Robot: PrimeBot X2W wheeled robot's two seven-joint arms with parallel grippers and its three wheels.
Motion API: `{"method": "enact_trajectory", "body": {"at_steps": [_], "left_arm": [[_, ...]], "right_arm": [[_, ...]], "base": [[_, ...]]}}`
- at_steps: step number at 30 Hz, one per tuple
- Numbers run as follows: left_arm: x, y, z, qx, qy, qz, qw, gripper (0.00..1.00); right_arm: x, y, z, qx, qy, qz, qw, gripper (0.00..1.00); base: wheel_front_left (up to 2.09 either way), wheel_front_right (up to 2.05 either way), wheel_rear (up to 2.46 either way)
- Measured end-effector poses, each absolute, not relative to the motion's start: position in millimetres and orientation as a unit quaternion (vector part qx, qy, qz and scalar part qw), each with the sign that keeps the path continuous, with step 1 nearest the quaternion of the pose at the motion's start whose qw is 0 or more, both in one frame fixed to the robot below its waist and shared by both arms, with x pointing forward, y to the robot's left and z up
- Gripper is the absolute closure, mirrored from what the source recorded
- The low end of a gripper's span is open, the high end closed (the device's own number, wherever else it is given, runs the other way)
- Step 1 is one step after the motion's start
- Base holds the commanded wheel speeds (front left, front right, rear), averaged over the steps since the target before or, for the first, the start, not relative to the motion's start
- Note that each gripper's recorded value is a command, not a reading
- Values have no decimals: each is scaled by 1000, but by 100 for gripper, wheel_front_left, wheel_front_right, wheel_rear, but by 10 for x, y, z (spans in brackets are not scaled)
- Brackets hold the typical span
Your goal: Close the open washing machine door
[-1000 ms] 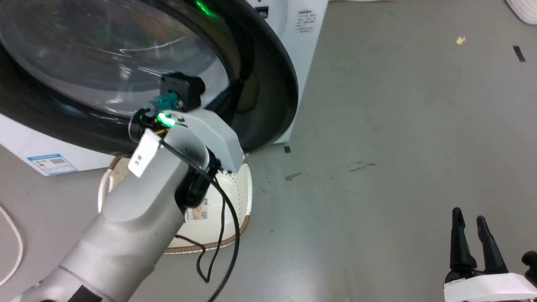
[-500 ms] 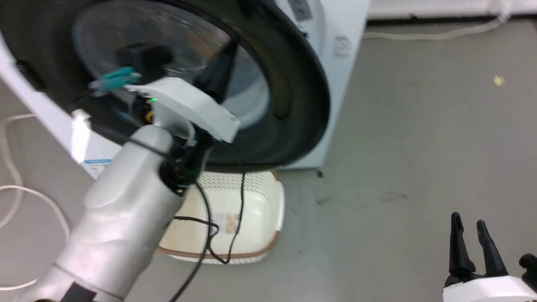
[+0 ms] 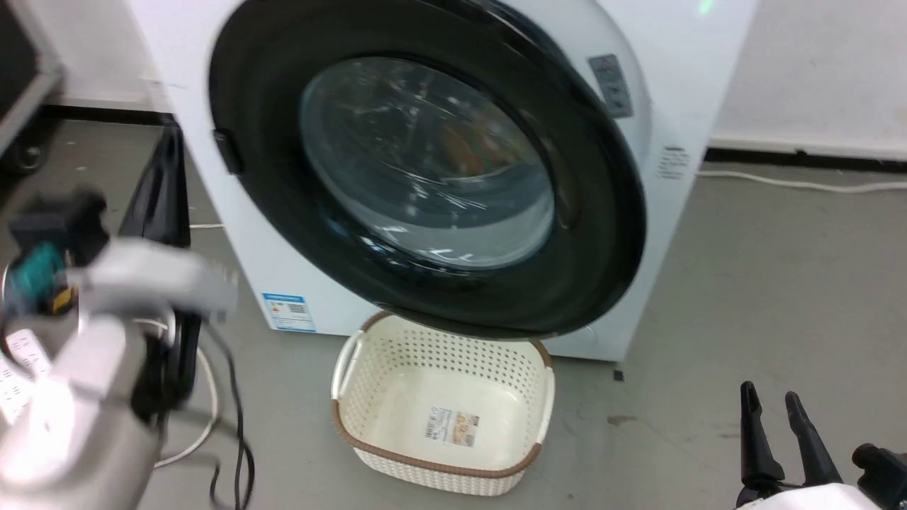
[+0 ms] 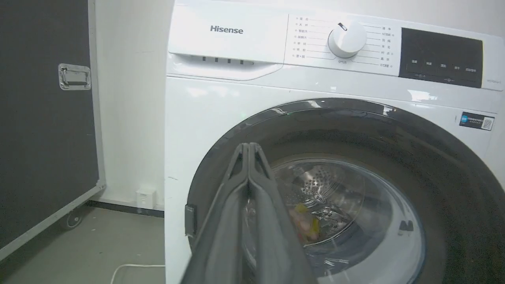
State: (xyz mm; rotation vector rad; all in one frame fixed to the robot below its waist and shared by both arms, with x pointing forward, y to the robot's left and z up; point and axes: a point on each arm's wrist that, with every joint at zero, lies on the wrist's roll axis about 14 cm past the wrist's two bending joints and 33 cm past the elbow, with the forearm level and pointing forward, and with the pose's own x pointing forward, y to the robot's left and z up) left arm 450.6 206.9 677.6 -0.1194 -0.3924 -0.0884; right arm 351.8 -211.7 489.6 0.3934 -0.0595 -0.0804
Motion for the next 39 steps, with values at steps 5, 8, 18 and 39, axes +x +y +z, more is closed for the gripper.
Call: {"method": "enact_trajectory", "body": {"at_steps": [5,8,18,39], "left_arm": [[4161,2251,6373,-24,-162,-22,986,100],[4019,2260,6110,-27,-133,-26,990,100],[3776,2126,5370,-75,-33,-49,995,100],[3627,2141,5175,-94,-26,-5,995,0]], "right_arm": [[3555,-1995,4942,188,-32,-18,982,0],[3560,-1927,4944,188,-31,-8,982,0],[3529,-1837,4877,193,-18,3,981,0],[3436,-1676,4688,177,16,24,984,0]], "base": [[0,0,0],[0,0,0],[0,0,0],[0,0,0]]}}
